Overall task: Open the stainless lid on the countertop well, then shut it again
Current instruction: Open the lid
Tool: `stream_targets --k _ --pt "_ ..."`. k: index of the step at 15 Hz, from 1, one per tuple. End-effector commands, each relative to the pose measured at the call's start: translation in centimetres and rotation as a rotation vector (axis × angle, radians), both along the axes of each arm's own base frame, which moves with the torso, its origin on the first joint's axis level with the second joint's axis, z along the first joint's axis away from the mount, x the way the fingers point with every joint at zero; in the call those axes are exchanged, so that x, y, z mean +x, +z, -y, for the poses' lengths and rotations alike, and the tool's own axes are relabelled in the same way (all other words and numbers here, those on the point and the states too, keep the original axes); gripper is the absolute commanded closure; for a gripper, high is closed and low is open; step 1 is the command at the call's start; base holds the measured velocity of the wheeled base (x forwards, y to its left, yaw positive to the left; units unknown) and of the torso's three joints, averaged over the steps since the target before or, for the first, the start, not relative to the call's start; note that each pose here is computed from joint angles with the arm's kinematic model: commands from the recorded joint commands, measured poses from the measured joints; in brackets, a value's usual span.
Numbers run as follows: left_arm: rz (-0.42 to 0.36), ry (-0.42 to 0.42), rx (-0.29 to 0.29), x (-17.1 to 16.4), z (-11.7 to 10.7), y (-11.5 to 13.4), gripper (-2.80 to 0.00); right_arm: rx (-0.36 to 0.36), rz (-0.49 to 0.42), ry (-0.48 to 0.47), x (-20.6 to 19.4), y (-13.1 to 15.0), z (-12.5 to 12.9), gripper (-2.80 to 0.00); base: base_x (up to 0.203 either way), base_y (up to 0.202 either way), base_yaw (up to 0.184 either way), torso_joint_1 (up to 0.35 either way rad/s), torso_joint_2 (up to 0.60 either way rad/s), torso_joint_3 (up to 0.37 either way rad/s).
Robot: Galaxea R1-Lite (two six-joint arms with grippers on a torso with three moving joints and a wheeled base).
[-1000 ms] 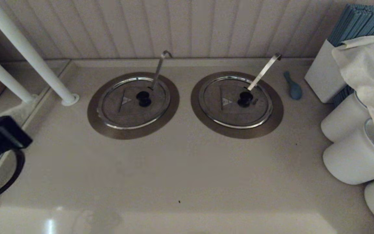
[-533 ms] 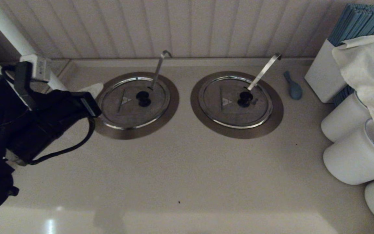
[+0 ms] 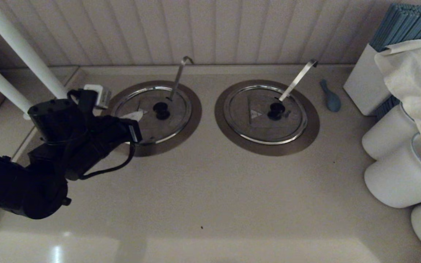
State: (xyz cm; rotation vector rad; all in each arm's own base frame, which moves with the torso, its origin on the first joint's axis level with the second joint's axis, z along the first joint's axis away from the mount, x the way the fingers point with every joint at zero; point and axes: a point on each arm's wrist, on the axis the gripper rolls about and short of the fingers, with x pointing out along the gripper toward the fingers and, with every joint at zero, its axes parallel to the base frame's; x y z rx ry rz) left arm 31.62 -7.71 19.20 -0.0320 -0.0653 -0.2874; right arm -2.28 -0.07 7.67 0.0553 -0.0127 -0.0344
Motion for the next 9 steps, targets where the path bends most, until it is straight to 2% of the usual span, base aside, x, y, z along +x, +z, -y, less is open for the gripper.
stream_targets --k 1,4,5,6,9 --pt "-0.011 0.0 0.002 0.4 0.1 -0.6 0.0 0.0 0.0 -0.001 0.0 0.0 0.0 0.0 0.0 0.0 0.0 0.0 0.0 0.0" --pt "0.033 -0.003 -0.014 1.1 0.4 0.8 0.0 0.0 0.0 -0.001 0.0 0.0 0.0 0.0 0.0 0.0 0.0 0.0 0.0 0.0" --pt "0.021 -0.02 -0.01 1.2 1.1 0.7 0.0 0.002 -0.001 -0.001 0.0 0.0 0.0 0.0 0.0 0.0 0.0 0.0 0.0 0.0" --pt "0.01 -0.028 -0.004 1.4 1.5 0.4 -2.8 0.0 -0.001 -0.001 0.0 0.0 0.0 0.0 0.0 0.0 0.0 0.0 0.0 0.0" --pt "-0.006 -0.034 -0.006 2.0 1.9 -0.3 -2.8 0.0 0.0 -0.001 0.0 0.0 0.0 0.0 0.0 0.0 0.0 0.0 0.0 0.0"
